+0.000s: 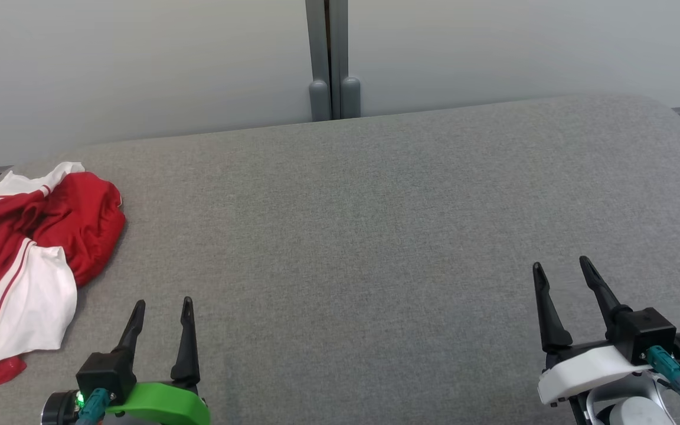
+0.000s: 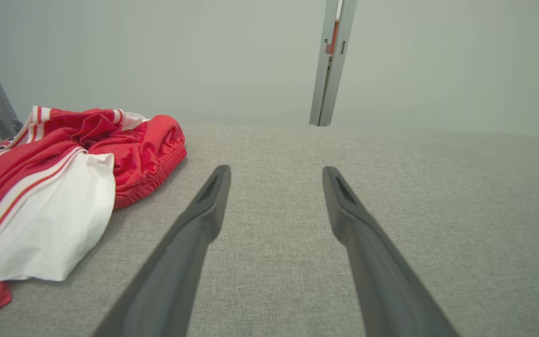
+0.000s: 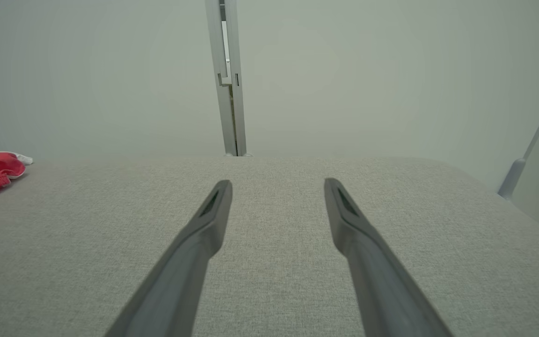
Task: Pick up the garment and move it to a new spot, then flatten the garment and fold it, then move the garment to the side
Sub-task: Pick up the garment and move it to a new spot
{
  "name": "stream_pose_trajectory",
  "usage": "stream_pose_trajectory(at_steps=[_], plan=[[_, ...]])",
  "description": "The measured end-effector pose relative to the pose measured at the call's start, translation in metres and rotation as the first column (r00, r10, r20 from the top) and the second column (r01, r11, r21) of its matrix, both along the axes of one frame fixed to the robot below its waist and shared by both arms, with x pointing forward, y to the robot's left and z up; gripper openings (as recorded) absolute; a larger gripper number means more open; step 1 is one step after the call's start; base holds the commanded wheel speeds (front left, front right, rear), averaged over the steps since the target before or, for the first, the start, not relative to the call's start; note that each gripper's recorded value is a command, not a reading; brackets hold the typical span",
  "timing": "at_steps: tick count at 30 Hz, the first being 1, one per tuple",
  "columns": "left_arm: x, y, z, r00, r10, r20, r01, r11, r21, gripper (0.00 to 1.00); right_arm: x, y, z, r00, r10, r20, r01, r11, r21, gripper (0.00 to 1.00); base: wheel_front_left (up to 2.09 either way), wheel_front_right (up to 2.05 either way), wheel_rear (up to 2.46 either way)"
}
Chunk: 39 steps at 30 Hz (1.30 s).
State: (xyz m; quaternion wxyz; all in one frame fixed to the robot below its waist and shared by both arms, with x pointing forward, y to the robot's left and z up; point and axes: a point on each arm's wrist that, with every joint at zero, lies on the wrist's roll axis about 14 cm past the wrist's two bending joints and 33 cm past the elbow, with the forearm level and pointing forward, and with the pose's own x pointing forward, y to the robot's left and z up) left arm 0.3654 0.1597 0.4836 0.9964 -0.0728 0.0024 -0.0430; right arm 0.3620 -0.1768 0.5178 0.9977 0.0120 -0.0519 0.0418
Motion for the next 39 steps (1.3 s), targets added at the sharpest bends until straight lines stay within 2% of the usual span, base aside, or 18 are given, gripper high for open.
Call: stream_pose_trajectory(at_steps=[7, 14, 22, 29, 32, 34, 39], plan=[[-0.007, 0.008, 0.000, 1.000, 0.021, 0.010, -0.021, 0.999, 0.031, 1.00, 0.004, 0.018, 0.001, 0.998, 0.057, 0.011, -0.056, 0.997, -0.046, 1.00, 0.00, 0.00, 0.00], [-0.026, 0.040, -0.001, 0.993, 0.121, 0.013, -0.122, 0.991, 0.055, 1.00, 0.013, 0.061, 0.000, 0.983, 0.185, 0.013, -0.184, 0.981, -0.070, 1.00, 0.00, 0.00, 0.00], [-0.068, 0.094, -0.009, 0.950, 0.311, -0.012, -0.310, 0.950, 0.046, 1.00, 0.019, 0.131, -0.005, 0.925, 0.379, -0.005, -0.379, 0.924, -0.060, 1.00, 0.00, 0.00, 0.00], [-0.095, 0.118, -0.021, 0.917, 0.396, -0.047, -0.394, 0.918, 0.046, 1.00, 0.020, 0.172, -0.002, 0.874, 0.485, 0.002, -0.485, 0.873, -0.053, 1.00, 0.00, 0.00, 0.00], [-0.088, 0.124, -0.022, 0.911, 0.408, -0.057, -0.407, 0.913, 0.028, 1.00, 0.021, 0.178, -0.004, 0.866, 0.501, 0.000, -0.500, 0.865, -0.048, 1.00, 0.00, 0.00, 0.00], [-0.076, 0.129, -0.019, 0.910, 0.411, -0.057, -0.413, 0.910, -0.023, 1.00, 0.026, 0.181, 0.001, 0.860, 0.510, 0.015, -0.508, 0.860, -0.054, 1.00, 0.00, 0.00, 0.00], [-0.030, 0.162, 0.004, 0.909, 0.416, -0.038, -0.417, 0.909, -0.019, 1.00, 0.052, 0.193, 0.018, 0.838, 0.540, 0.076, -0.534, 0.841, -0.091, 1.00, 0.00, 0.00, 0.00]])
